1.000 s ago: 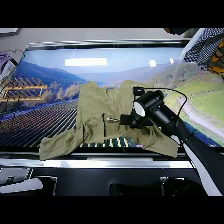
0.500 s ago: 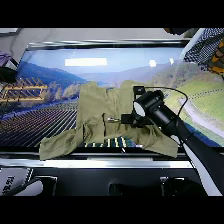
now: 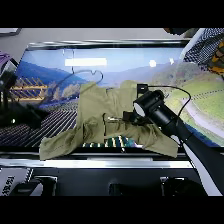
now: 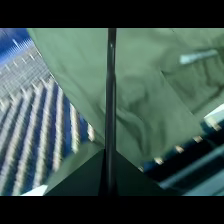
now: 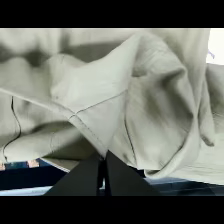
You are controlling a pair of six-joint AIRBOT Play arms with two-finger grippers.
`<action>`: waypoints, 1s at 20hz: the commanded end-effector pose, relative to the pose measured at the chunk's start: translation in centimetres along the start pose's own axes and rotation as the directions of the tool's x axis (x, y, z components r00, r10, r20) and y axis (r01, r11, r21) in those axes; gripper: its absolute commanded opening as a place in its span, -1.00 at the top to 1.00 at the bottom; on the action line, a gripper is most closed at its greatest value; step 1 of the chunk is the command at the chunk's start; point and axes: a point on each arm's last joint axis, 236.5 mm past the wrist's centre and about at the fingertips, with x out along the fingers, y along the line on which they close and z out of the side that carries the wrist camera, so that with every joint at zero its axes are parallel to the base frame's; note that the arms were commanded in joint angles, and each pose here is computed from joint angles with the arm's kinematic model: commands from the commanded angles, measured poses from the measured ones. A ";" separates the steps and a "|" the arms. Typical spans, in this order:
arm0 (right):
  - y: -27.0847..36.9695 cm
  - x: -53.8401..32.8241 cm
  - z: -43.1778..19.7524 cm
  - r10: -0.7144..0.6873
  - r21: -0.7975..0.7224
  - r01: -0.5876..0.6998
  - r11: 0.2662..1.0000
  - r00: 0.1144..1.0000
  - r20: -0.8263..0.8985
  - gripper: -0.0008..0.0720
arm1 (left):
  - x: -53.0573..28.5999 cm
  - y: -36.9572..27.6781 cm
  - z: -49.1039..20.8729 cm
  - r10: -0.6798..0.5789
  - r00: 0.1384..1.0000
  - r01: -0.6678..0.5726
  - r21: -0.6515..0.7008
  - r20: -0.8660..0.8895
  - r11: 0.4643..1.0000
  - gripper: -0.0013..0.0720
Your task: Fold the clothes and pants, and hang the long-sleeved shirts on hangers.
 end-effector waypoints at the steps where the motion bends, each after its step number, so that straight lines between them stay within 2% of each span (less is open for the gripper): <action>1: -0.3 -0.1 0.5 -0.012 0.036 0.011 0.999 1.000 0.023 0.89 | -1.9 -4.6 -5.2 -0.083 0.993 0.075 -0.093 -0.079 0.993 0.93; 5: -0.6 -0.1 0.8 -0.024 0.033 0.022 0.999 0.999 0.034 0.89 | -3.8 -8.4 -8.1 -0.154 0.986 0.148 -0.089 -0.067 0.985 0.93; 9: -1.1 -0.1 1.3 -0.047 0.042 0.045 0.998 0.997 0.056 0.89 | -4.8 -11.4 -11.6 -0.237 0.963 0.226 -0.097 -0.126 0.969 0.93; 15: -1.1 -0.1 1.9 -0.044 0.068 0.038 0.997 0.996 0.077 0.89 | -5.9 -12.7 -12.2 -0.237 0.968 0.231 -0.076 -0.086 0.970 0.93; 20: -0.9 -0.1 2.1 -0.035 0.067 0.030 0.997 0.996 0.086 0.89 | -5.1 -13.6 -12.8 -0.303 0.948 0.293 -0.106 -0.096 0.950 0.93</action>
